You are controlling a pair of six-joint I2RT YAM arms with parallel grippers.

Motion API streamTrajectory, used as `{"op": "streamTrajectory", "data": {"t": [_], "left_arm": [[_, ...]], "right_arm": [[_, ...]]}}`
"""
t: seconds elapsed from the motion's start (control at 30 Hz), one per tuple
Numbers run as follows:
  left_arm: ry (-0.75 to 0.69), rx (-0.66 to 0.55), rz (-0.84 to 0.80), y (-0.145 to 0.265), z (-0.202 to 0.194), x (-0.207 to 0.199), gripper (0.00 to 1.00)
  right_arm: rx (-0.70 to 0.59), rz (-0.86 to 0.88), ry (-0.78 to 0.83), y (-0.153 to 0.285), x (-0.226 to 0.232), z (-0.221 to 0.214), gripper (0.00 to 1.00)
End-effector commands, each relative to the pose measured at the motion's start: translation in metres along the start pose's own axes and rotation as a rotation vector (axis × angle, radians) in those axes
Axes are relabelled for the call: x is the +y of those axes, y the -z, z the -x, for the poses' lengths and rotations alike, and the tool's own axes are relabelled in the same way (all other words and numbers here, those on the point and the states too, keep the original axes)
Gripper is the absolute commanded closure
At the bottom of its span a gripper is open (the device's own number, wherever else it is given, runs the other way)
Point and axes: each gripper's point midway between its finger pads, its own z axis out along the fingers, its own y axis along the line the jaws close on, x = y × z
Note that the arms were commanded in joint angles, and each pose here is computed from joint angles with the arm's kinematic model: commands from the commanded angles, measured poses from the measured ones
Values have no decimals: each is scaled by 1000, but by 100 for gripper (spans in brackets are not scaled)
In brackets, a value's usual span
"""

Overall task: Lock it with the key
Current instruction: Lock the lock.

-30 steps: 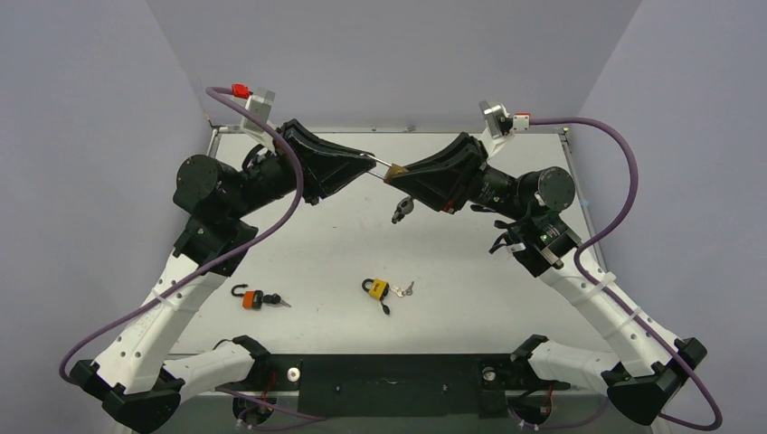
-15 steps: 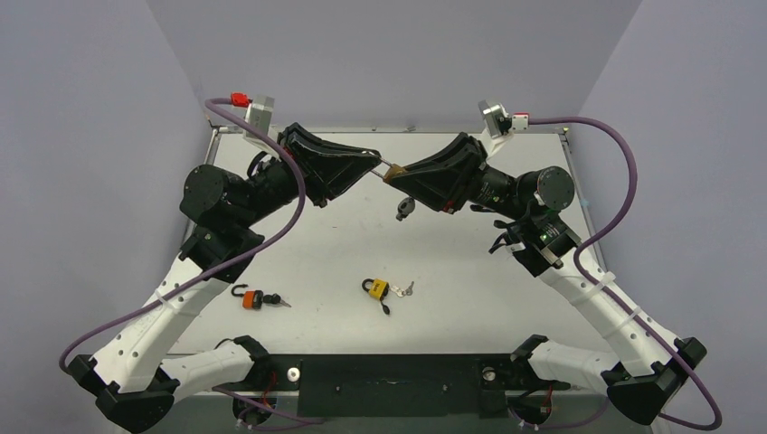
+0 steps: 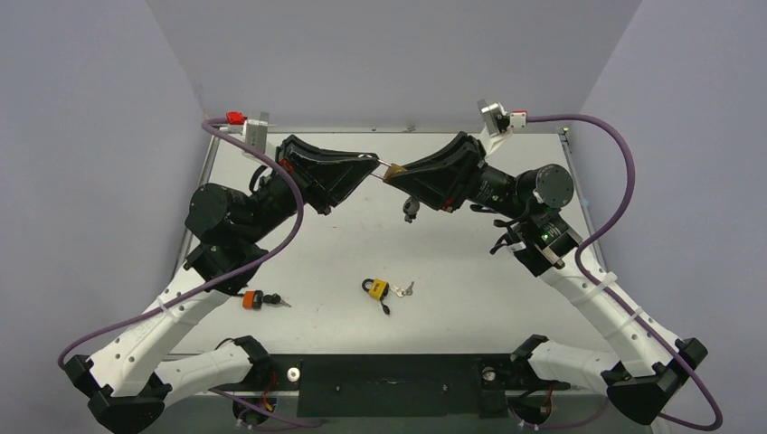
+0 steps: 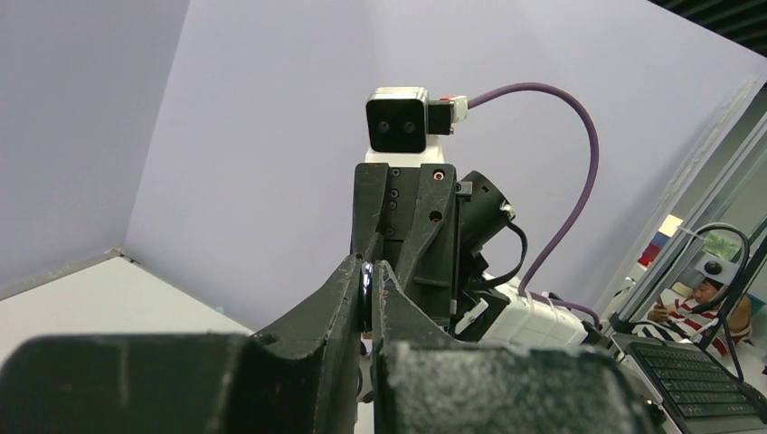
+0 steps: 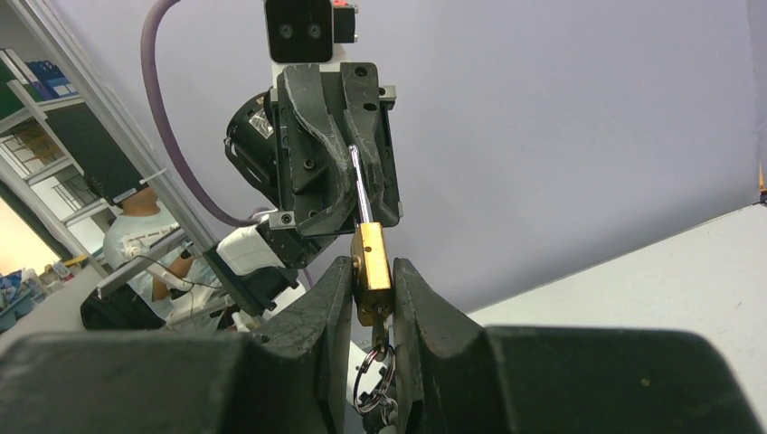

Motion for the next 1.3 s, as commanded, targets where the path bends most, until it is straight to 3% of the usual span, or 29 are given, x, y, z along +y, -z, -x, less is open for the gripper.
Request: {"op": "streamTrajectory", "data": {"t": [0.0,0.5,0.8,0.87,1.0,1.13,1.27], "left_arm": [[129,279,-9,9,-90,7,100],[209,281,-54,-2,-110,-7,100],[131,225,27,2,-89,2,100],[99,197,62,5,-77,10,100],[61,149,84,14,-53,19,100],[48,142,83,20,-37,22,100],[36,142,75,22,-29,20,100]], "right_arm": [[-222,5,85,-15,13,61,100],[-143,-55,74,-33,-3,43,100],[-115,-119,109,-22,-12,35,99],[-108,-128,114,-16,-15,31,75],[-103,-139,129,0,-19,25,44],[-115,-95,140,21,-10,22,32],[-92,-118,139,41,-23,11,27]]}}
